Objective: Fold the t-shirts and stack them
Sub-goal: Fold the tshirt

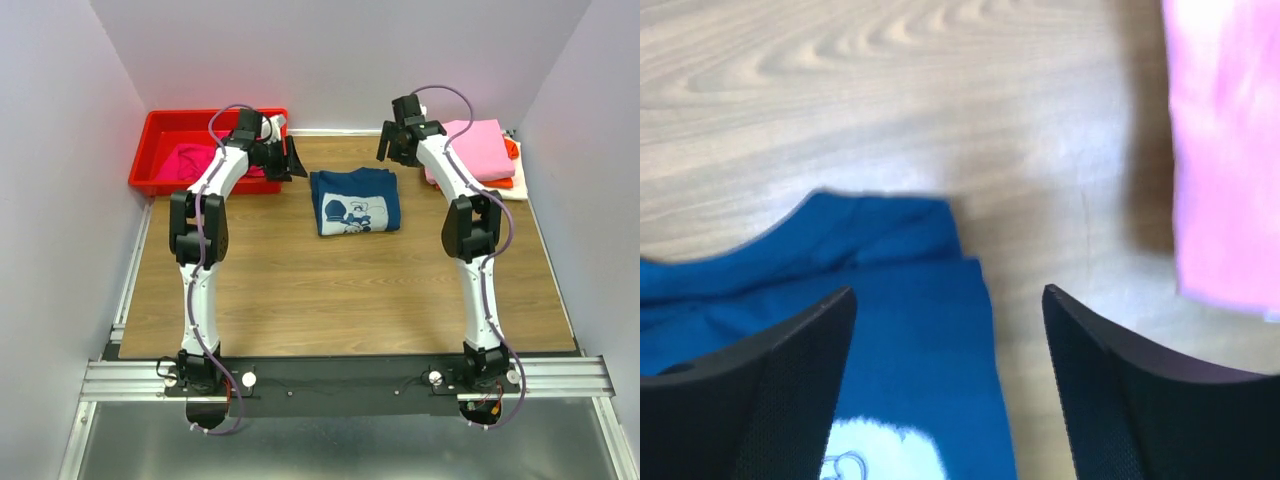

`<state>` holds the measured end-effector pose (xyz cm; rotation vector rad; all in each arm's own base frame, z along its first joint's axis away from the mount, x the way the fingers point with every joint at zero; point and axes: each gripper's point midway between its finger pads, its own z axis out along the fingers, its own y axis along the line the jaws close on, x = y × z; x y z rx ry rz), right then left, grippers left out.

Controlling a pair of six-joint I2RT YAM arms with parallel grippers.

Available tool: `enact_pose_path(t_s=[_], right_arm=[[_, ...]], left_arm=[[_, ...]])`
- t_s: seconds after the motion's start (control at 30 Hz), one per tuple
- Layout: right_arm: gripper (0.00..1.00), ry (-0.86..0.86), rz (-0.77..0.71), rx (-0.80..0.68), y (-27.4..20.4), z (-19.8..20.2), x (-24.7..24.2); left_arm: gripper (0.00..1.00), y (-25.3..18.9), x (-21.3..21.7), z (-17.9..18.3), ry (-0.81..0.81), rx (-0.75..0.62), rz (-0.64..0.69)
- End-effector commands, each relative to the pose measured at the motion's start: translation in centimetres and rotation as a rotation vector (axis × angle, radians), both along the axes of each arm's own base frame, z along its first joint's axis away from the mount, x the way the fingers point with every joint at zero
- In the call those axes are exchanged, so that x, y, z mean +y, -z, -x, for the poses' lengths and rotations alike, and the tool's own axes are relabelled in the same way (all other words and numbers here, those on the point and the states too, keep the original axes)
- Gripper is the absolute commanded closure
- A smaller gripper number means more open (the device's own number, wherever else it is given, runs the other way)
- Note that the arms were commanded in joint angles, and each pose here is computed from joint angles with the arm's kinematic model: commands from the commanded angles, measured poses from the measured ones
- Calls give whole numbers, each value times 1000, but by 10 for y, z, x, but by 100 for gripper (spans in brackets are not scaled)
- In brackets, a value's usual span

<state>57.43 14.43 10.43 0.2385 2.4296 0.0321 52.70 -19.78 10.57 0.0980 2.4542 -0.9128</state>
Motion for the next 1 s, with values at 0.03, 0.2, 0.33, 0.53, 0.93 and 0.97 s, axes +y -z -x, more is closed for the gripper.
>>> enact_pose_path(t_s=[0.03, 0.2, 0.33, 0.53, 0.93, 0.97], right_arm=[[11, -93, -105, -66, -26, -19, 8], [10, -135, -111, 12, -6, 9, 1], [10, -167, -138, 45, 0, 32, -1], [10, -224, -213, 50, -9, 57, 8], [10, -262, -310, 79, 0, 79, 9], [10, -266, -316, 84, 2, 80, 10]], left_arm=[[32, -42, 1, -19, -15, -127, 70], [32, -33, -8, 1, 22, -112, 79], [32, -21, -27, 19, 74, -93, 91], [30, -23, -53, 28, 136, -120, 138], [29, 8, -53, 9, 74, -90, 67], [29, 8, -52, 6, 66, -95, 58]])
